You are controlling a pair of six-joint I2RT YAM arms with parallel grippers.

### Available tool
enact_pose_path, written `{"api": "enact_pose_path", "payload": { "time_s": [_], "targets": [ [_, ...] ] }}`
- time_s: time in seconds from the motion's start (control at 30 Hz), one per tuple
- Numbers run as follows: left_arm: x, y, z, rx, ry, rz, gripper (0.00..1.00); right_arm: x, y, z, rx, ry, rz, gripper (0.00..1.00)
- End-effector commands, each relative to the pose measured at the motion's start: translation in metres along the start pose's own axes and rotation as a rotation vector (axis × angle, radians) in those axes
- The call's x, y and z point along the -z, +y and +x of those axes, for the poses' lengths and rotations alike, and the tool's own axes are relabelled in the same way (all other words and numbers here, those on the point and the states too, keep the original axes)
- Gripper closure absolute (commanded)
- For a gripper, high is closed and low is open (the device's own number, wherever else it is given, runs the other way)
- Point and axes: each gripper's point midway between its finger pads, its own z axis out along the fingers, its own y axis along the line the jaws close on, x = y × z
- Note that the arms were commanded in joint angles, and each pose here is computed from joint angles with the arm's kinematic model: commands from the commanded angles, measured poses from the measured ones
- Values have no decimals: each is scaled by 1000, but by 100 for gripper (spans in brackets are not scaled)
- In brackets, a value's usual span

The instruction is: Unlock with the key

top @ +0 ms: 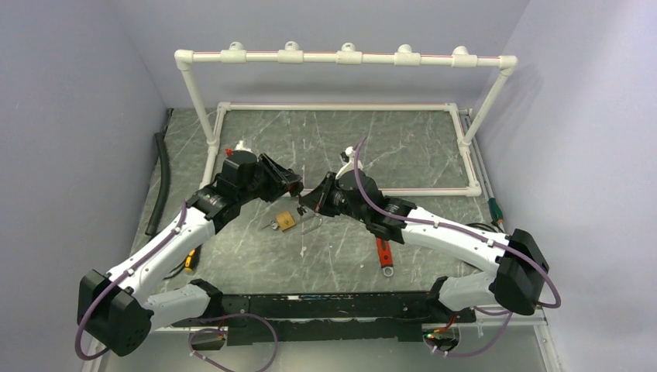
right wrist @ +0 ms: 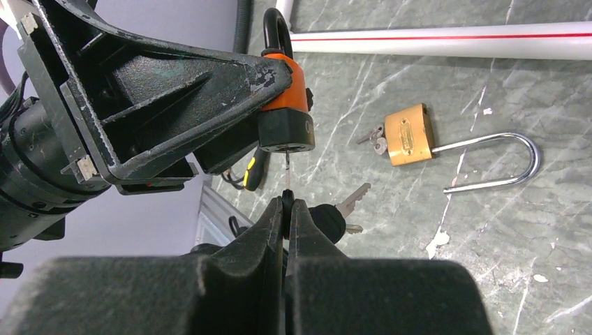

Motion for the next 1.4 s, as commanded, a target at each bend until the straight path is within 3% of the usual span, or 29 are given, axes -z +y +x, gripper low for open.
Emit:
{"api": "enact_pose_path", "payload": {
  "time_s": [0.0, 0.83, 1.37],
  "targets": [
    [16, -9, 4, -53, 12, 41, 100, 6, 21, -58, -21, -187, -62, 100],
    [28, -23, 3, 106, 14, 73, 100, -27, 5, -27, 82, -144, -104, 100],
    [30, -30, 7, 74, 40, 106, 100, -28, 15, -43, 97, -190, -99, 100]
  ]
}}
